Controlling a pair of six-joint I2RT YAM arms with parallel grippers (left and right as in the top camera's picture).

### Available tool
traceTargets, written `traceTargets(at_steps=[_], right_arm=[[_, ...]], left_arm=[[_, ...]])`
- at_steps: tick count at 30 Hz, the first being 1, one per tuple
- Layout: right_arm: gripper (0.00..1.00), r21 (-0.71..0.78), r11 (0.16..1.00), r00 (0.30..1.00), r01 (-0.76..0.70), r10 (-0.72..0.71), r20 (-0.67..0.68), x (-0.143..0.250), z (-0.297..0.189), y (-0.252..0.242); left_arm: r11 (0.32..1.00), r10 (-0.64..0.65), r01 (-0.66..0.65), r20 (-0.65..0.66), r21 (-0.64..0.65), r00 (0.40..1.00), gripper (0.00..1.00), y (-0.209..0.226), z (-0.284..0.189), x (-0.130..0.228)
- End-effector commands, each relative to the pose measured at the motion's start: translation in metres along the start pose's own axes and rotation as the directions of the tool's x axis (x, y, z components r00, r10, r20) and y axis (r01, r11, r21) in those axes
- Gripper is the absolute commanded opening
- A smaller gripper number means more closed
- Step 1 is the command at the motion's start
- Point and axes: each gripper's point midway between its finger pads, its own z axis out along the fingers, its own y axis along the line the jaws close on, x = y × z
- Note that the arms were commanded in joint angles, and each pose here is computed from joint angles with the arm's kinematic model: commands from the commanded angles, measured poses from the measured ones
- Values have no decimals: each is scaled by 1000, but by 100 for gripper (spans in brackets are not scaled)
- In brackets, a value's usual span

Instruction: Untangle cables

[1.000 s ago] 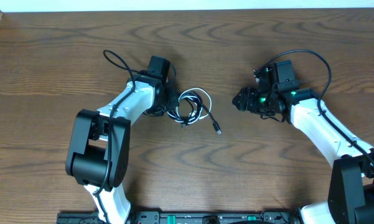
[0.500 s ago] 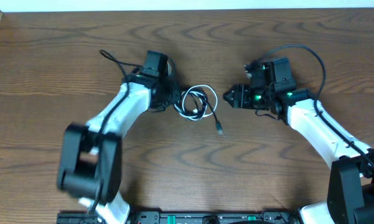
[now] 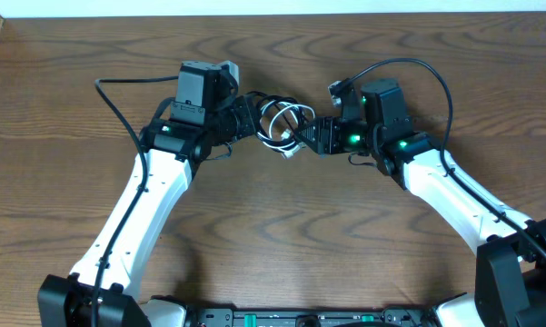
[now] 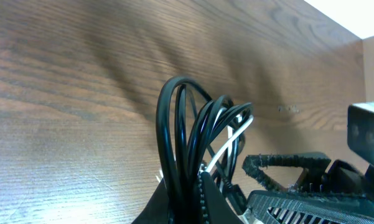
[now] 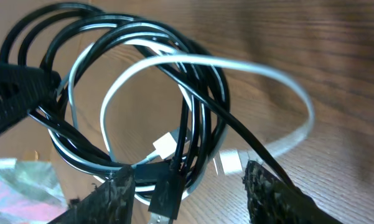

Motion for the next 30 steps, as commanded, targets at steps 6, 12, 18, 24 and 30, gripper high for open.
traceTargets(at_steps=[6, 12, 18, 24, 30], right_arm=[[50, 56, 995, 996, -77, 74, 58, -11, -4, 3], [42, 182, 967, 981, -179, 161, 109, -10, -5, -21], [40, 330, 914, 969, -237, 200, 143, -4, -16, -55], [40, 355, 912, 976, -207, 170, 134, -4, -19, -61], [41, 376, 909, 983, -179, 150, 105, 2, -20, -65]], left_arm=[[983, -37, 42, -31, 181, 999, 8, -35, -8, -4], [943, -38, 64, -85, 327, 996, 7, -63, -16, 0], [869, -56, 118, -140, 481, 989, 7, -87, -34, -7], [752, -35, 170, -219, 637, 975, 7, -113, -63, -12], [691, -34, 197, -240, 696, 970, 7, -129, -79, -20]])
